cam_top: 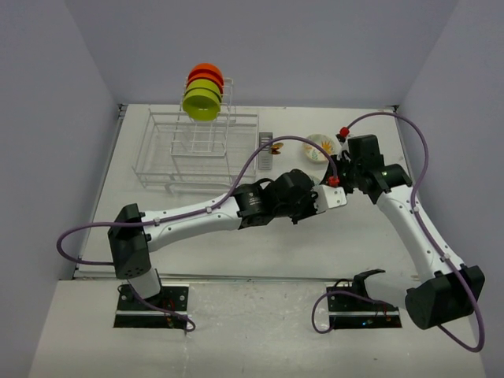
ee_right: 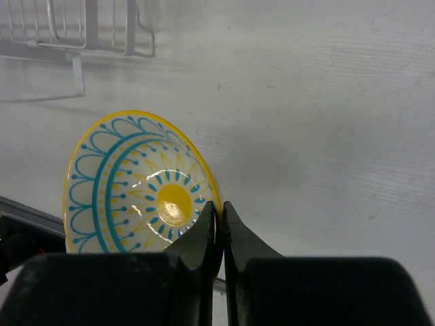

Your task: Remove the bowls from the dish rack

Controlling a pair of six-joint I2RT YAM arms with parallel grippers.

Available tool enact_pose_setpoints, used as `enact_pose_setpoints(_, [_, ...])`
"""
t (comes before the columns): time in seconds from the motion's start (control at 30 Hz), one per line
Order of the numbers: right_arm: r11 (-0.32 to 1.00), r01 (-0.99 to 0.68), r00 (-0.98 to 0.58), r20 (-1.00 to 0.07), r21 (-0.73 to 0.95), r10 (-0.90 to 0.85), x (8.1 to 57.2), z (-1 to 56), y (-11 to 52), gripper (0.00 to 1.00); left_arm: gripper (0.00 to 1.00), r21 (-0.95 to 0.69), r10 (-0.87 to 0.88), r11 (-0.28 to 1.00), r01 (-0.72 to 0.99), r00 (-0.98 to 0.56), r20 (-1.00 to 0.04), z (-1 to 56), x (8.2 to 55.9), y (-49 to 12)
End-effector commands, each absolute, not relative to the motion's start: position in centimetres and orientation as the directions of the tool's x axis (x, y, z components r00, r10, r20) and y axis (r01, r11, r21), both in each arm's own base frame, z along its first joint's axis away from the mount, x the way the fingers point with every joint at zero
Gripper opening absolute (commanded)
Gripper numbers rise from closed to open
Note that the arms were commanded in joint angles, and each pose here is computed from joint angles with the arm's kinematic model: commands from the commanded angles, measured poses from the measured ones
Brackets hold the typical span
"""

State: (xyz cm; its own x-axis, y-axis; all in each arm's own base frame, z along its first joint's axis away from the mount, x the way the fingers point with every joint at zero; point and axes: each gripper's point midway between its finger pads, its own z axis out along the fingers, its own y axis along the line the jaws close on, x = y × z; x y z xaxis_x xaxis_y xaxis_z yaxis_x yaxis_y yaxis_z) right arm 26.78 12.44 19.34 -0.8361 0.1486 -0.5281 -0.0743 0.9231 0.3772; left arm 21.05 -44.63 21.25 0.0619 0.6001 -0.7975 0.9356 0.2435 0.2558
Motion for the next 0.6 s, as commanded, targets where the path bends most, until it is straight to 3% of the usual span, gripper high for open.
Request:
enact_pose_setpoints(0.0, [0.913, -0.113, -0.828, -0.545, 0.391, 0.131, 27.2, 19.3, 13.0, 0.00, 0.00, 0.339, 0.557, 0.317, 0.886, 0.115, -0.823, 24.6, 23.4, -45.4])
enact_pose_setpoints(0.2, [0.893, -0.108, -0.770, -0.605, 0.438, 0.203, 29.1, 20.8, 13.7, 0.00, 0.00, 0.355, 0.555, 0.400, 0.845, 0.085, -0.828, 23.9, 24.6, -44.9])
enact_pose_setpoints(0.23, [0.892, -0.084, -0.761, -0.606, 0.445, 0.231, 29.6, 20.9, 13.6, 0.00, 0.05, 0.356, 0.549, 0.421, 0.834, 0.079, -0.832, 24.3, 24.8, -44.6])
enact_pose_setpoints(0.3, [0.894, -0.056, -0.729, -0.630, 0.445, 0.268, 31.0, 21.2, 13.2, 0.00, 0.30, 0.364, 0.546, 0.488, 0.794, 0.048, -0.836, 24.7, 25.7, -43.7])
enact_pose_setpoints(0.33, [0.895, -0.013, -0.716, -0.628, 0.447, 0.304, 31.8, 21.1, 12.7, 0.00, 0.54, 0.365, 0.537, 0.511, 0.778, 0.042, -0.843, 25.2, 25.9, -43.4])
enact_pose_setpoints(0.37, [0.891, 0.009, -0.700, -0.634, 0.453, 0.329, 32.5, 21.2, 12.2, 0.00, 0.95, 0.354, 0.523, 0.545, 0.760, 0.021, -0.852, 25.7, 26.2, -43.0])
enact_pose_setpoints(0.4, [0.881, 0.028, -0.652, -0.659, 0.472, 0.374, 34.0, 21.7, 11.2, 0.00, 1.00, 0.365, 0.515, 0.610, 0.703, -0.003, -0.857, 26.3, 27.1, -41.9])
enact_pose_setpoints(0.57, [0.821, 0.271, -0.427, -0.702, 0.502, 0.570, 39.7, 21.3, 4.7, 0.00, 1.00, 0.233, 0.343, 0.861, 0.452, -0.176, -0.923, 29.3, 28.4, -36.7])
